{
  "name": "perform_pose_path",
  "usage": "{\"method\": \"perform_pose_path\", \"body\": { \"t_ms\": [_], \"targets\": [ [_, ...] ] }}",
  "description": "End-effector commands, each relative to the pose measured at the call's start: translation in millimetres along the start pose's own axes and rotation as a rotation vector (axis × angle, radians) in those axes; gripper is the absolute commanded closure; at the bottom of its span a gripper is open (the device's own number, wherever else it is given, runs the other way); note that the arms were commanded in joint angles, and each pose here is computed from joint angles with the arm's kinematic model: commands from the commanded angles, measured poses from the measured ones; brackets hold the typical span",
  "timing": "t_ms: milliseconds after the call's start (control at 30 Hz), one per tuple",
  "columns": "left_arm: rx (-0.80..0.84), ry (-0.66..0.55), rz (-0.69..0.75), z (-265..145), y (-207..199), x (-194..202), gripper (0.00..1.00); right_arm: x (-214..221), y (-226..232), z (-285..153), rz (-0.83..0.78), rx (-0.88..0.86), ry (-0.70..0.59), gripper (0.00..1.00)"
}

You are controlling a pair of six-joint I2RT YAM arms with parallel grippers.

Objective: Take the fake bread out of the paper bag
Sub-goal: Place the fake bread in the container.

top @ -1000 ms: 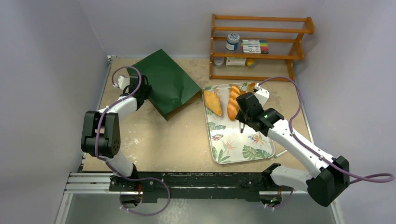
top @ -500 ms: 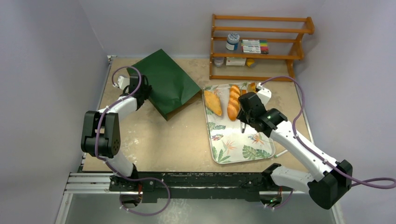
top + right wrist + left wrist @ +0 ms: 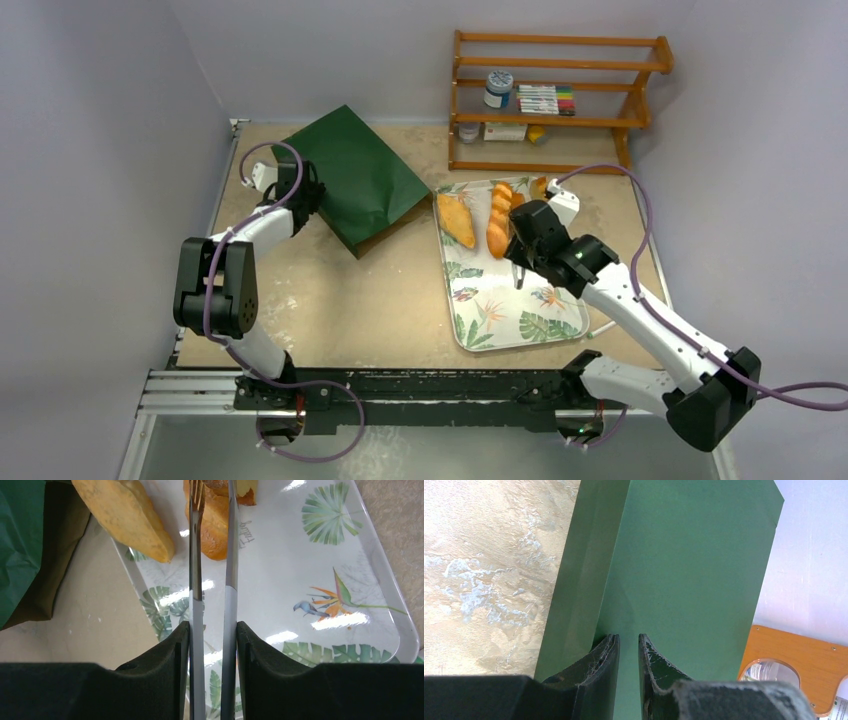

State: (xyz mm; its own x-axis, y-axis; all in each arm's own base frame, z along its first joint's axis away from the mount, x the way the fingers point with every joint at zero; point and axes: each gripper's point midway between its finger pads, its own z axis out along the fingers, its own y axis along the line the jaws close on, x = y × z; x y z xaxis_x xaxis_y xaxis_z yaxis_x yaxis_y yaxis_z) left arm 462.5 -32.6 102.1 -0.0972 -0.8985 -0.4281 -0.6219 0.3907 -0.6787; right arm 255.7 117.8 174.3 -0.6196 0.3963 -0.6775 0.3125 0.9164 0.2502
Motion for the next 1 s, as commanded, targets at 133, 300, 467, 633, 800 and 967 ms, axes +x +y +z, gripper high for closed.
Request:
{"method": "perform_pose_path", "body": {
  "t_ms": [133,300,467,633,800,967],
  "targets": [
    [0.031,-0.025,-0.002,-5.6,-18.0,-11.4,0.8,-8.8,15.3,-25.4,0.05,-0.044,-0.039,0.62],
    [0.03,-0.023,0.0,-5.2,-18.2,-11.0,0.8,-5.5,12.4,-30.3,0.059,-0.043,-0.04,0.62],
    [0.035,-0.025,0.0,-5.7,-21.0,-12.3,0.8,-8.0,17.8,-39.9,0.06,-0.052,-0.051,0.62],
    [0.035,-0.026,0.004,-6.0,-22.2,-13.1,0.8,-6.7,21.4,-44.2,0.054,-0.05,-0.05,0.61],
    [0.035,-0.027,0.008,-6.7,-22.4,-13.3,0.8,-8.2,20.7,-45.8,0.059,-0.052,-0.056,0.61],
    [0.03,-0.026,0.007,-5.7,-20.5,-12.7,0.8,-10.6,25.7,-49.3,0.049,-0.069,-0.054,0.62]
  ]
}}
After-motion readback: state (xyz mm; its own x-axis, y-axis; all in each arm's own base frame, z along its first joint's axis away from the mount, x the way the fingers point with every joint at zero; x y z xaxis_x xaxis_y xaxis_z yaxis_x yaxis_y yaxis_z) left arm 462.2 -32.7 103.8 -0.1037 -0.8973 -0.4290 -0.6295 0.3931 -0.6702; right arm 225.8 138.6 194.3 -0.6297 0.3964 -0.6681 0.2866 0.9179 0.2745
